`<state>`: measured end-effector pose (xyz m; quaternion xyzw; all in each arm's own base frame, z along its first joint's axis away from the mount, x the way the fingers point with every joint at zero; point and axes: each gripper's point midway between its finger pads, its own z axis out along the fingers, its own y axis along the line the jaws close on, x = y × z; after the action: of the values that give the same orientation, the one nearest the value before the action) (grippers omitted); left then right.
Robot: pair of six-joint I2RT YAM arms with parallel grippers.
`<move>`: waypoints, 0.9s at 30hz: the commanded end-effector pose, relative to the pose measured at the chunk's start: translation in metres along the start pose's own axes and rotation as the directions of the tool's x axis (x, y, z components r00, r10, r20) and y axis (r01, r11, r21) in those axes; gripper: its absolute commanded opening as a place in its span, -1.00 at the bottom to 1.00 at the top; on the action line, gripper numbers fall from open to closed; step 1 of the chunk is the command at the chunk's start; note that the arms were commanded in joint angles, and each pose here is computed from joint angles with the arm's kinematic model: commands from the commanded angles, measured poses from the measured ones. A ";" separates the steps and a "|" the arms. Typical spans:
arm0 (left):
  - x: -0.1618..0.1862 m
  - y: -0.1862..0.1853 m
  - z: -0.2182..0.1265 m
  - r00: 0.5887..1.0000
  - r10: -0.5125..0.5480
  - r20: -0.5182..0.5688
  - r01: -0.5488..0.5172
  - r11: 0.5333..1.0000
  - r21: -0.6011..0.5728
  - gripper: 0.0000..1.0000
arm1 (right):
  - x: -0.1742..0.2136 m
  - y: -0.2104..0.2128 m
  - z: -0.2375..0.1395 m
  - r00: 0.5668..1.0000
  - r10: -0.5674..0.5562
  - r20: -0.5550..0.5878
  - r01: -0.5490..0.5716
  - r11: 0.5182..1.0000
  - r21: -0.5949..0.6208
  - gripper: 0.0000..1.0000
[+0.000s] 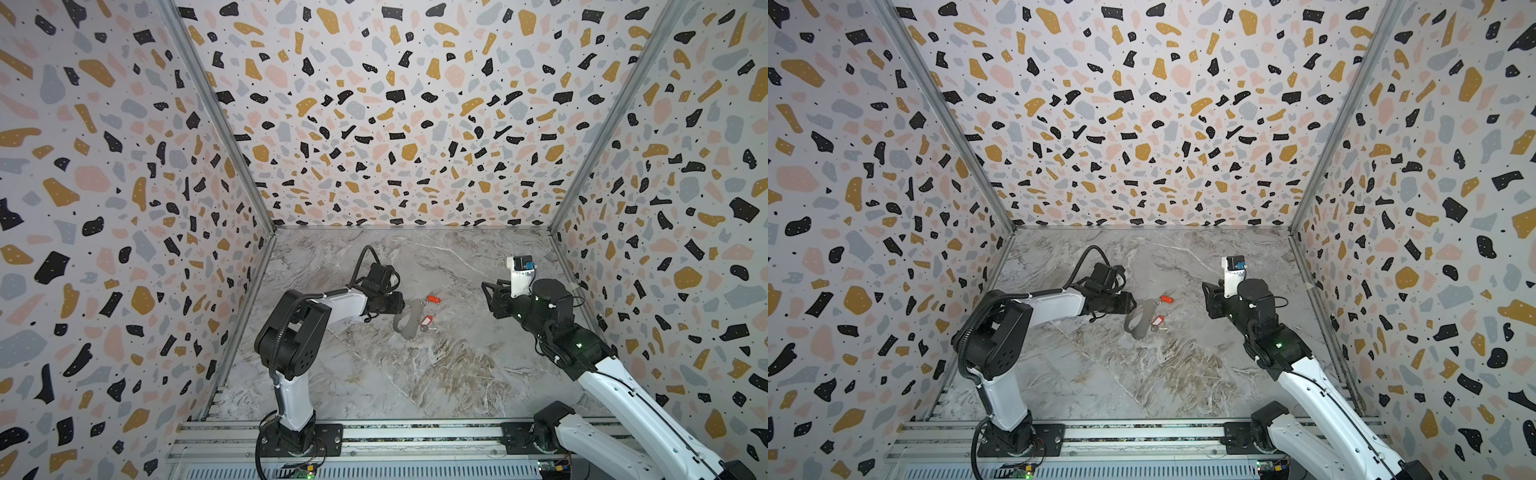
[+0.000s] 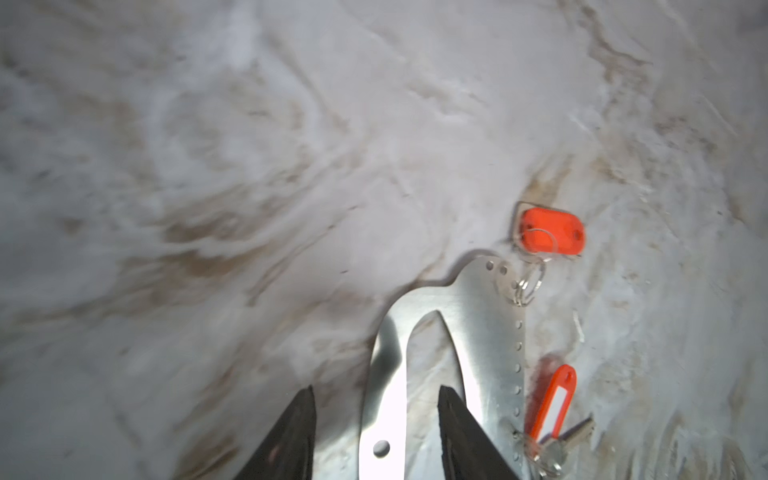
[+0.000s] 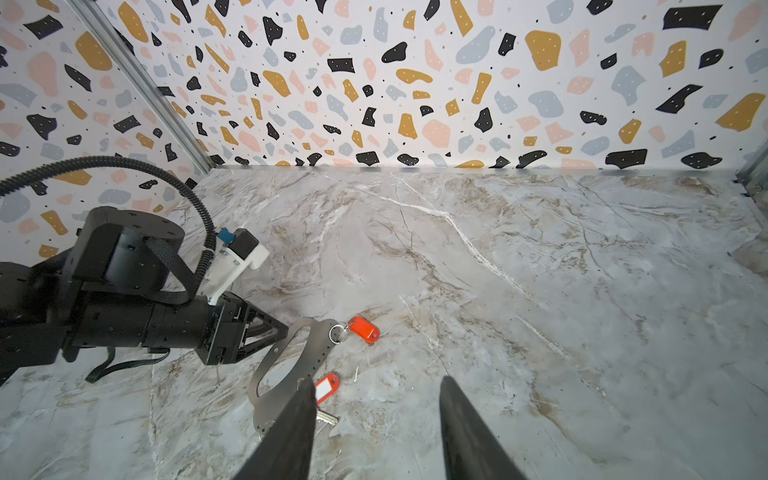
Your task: Put the keys on the keyring
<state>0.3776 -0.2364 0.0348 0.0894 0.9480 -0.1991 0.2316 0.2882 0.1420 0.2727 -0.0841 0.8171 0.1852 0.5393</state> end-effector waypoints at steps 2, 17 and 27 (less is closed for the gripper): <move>-0.025 0.016 -0.033 0.995 0.037 0.090 -0.027 0.993 -0.113 0.44 | 0.002 -0.005 -0.002 1.000 0.006 -0.002 -0.006 1.000 0.024 -0.01; -0.080 0.042 -0.150 0.917 0.050 0.396 0.066 0.960 -0.273 0.99 | 0.009 -0.021 -0.001 0.999 0.034 -0.011 -0.033 0.997 0.073 0.99; -0.085 0.078 -0.232 0.801 0.082 0.593 0.186 0.907 -0.377 0.99 | 0.013 -0.045 -0.002 0.997 0.069 -0.016 -0.066 0.988 0.140 0.98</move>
<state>0.3815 -0.0979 0.2198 -0.0330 0.8707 -0.0518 0.4879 0.2993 0.1057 0.2513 -0.0263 0.8357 0.1480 0.5281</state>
